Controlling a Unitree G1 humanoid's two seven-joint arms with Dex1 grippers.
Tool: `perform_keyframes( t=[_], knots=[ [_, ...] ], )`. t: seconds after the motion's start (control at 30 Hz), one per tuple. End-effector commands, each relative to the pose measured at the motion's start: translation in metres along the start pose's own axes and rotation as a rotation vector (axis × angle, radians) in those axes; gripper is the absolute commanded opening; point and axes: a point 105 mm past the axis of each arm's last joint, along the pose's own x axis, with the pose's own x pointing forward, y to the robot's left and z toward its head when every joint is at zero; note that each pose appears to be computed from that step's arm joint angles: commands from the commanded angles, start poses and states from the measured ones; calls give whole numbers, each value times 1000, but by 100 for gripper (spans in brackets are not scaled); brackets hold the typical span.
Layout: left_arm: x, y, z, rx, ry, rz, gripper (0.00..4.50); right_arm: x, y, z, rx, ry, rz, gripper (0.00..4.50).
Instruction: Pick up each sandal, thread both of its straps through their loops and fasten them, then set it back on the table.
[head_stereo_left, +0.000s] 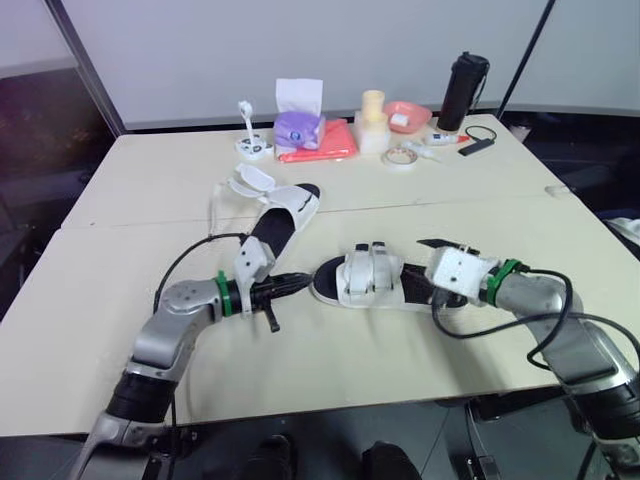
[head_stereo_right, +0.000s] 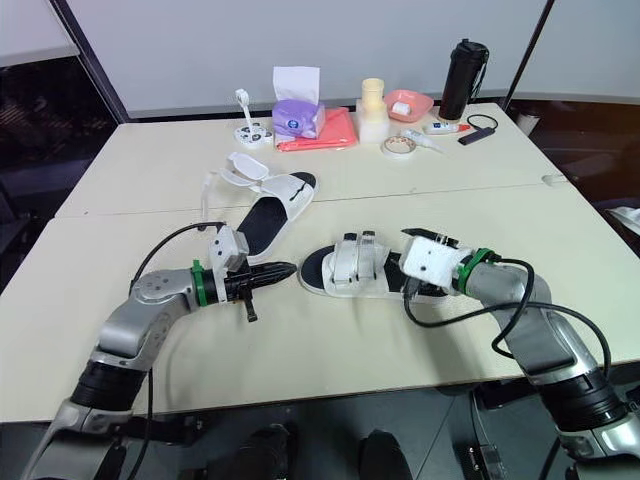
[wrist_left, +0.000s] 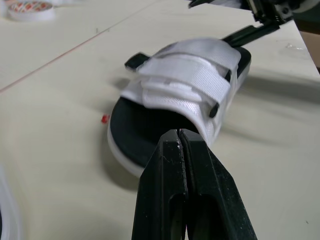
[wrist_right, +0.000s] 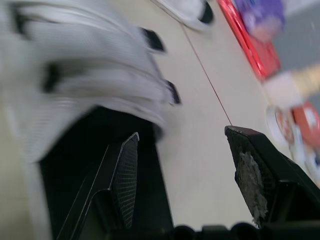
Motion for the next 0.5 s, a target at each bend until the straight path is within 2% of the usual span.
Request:
perform_keyframes(
  t=[0.03, 0.2, 0.4, 0.5],
  knots=[
    [-8, 4, 16, 35, -50, 43, 0, 0, 3, 16, -100, -99, 0, 295],
    [-8, 11, 16, 29, -85, 141, 0, 9, 12, 25, -183, -180, 16, 295],
    [-15, 44, 27, 38, -229, 540, 0, 31, 21, 24, -330, -217, 34, 295],
    [-22, 45, 23, -3, -290, 720, 0, 43, 21, 20, -397, -214, 32, 295]
  ],
)
